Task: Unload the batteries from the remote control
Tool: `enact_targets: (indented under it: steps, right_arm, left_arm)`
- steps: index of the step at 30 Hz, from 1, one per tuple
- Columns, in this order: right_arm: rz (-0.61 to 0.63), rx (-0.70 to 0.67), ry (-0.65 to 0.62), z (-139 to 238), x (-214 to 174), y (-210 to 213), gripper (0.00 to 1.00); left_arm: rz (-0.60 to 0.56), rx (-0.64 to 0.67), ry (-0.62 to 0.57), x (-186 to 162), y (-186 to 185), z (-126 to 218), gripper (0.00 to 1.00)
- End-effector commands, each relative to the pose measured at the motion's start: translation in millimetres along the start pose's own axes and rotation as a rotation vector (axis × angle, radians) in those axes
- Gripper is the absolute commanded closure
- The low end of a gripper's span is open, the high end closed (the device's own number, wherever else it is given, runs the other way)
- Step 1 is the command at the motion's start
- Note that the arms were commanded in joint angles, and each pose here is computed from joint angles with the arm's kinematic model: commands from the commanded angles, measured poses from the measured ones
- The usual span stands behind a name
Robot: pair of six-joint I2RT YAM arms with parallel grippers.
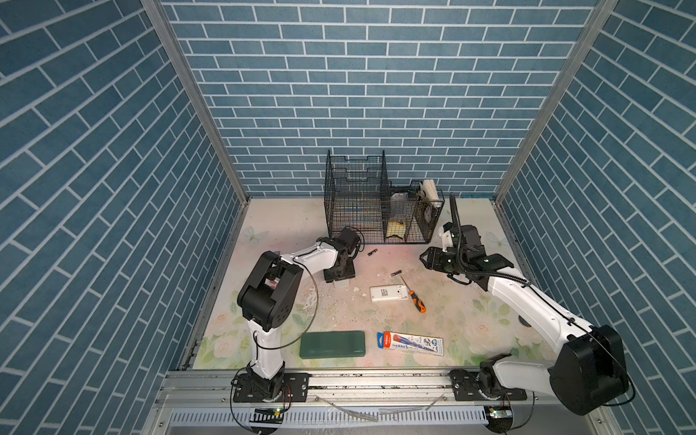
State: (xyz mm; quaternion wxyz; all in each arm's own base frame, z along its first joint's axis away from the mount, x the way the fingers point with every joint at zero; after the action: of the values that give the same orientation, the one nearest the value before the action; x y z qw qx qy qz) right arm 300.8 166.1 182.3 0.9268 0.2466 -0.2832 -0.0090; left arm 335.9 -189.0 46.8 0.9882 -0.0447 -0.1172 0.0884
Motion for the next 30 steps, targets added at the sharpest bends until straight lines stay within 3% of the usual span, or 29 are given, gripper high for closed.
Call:
enact_targets:
  steps: [1,17,22,30]
  right_arm:
    - [-0.002,0.061,0.036,-10,-6,19,0.45]
    - [0.057,0.162,0.117,-41,-44,80,0.47]
    - [0.084,0.197,0.049,-43,-49,97,0.53]
    - [0.113,0.283,0.009,-52,-52,122,0.54]
  left_arm:
    - [0.008,-0.030,0.170,-45,9,-22,0.55]
    - [0.147,-0.426,-0.078,-24,-21,47,0.60]
    - [0.225,-0.550,-0.145,-12,-28,64,0.63]
    - [0.281,-0.645,-0.206,3,-34,94,0.63]
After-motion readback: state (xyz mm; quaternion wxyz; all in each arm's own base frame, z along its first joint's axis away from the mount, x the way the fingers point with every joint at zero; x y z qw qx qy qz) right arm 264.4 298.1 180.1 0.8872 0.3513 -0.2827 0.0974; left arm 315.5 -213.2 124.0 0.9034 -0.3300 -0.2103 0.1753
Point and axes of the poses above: each gripper's point midway between its finger pads, its own z axis back along the fingers, its own y axis along the line the jaws close on, x = y × z, the point moved 3 cm from there along z, back along the fingers, and after that the axes turned 1 degree about -z, right-handed, at the moved point
